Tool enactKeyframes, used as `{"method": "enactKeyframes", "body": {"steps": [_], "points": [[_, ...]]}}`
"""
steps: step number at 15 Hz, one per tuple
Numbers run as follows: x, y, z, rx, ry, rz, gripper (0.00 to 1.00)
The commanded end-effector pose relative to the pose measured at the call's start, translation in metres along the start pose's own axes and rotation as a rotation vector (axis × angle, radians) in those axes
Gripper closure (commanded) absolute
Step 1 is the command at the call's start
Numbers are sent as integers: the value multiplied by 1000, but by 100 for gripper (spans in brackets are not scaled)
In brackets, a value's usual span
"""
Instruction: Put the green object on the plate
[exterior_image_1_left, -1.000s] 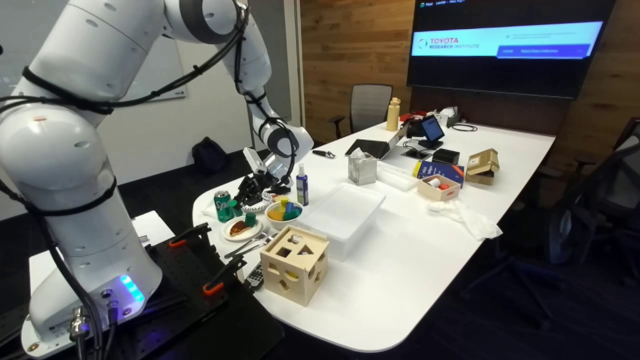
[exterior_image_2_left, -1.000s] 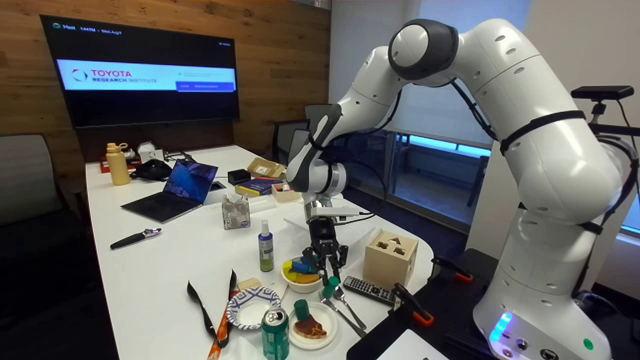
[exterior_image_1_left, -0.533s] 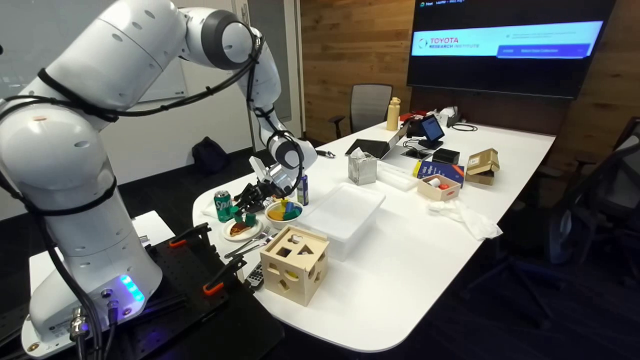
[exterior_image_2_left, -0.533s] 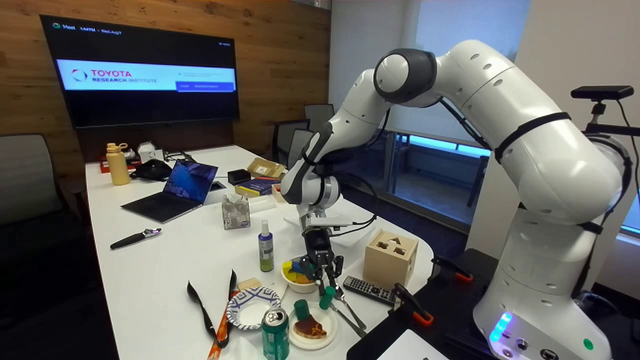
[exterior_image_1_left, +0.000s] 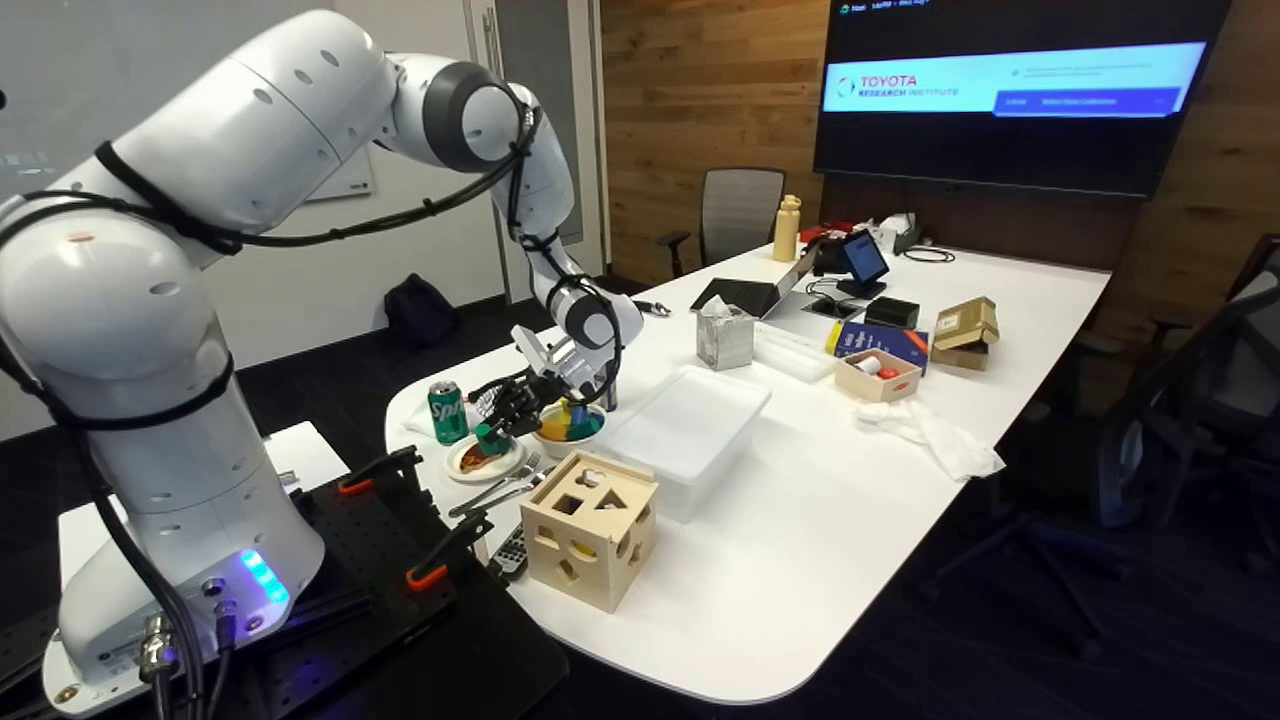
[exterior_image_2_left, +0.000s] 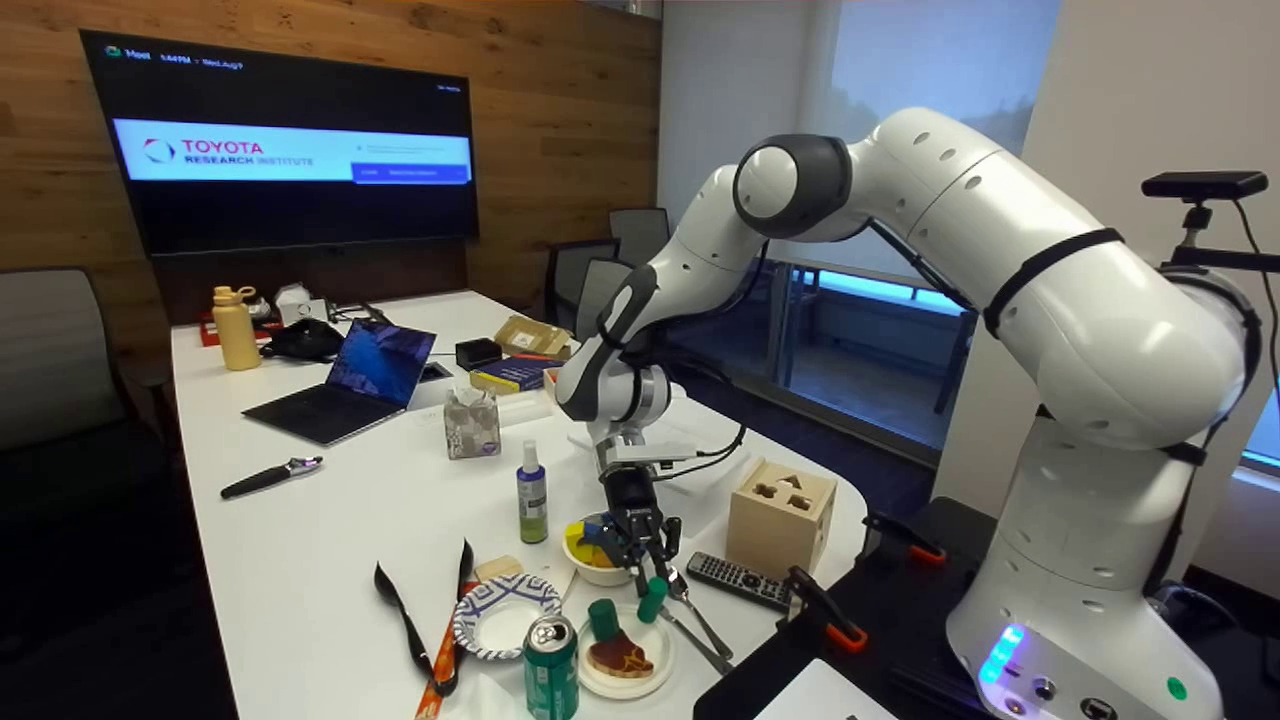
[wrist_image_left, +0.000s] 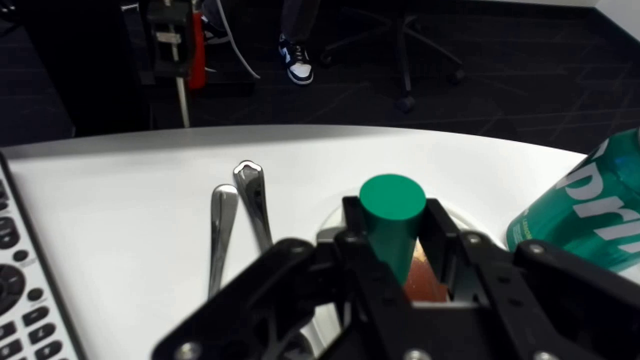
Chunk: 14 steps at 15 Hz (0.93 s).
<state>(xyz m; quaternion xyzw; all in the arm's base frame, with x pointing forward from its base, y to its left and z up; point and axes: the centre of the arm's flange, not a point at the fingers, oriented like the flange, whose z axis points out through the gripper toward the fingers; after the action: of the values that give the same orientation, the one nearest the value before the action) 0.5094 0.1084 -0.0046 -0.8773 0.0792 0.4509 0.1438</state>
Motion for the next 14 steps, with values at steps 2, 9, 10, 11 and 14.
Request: {"method": "enactKeyframes", "body": {"steps": [2,9,10,11,14], "points": [[18,-6,-10,-75,-18,4,92],[27,-18,-8,-133,-14,-37,92],[29,-19,-8,-138,-13,-39,92],[29,-21,-9,-144,-12,-44,92],[32,-23,-10,-165,-10,-49,92]]}}
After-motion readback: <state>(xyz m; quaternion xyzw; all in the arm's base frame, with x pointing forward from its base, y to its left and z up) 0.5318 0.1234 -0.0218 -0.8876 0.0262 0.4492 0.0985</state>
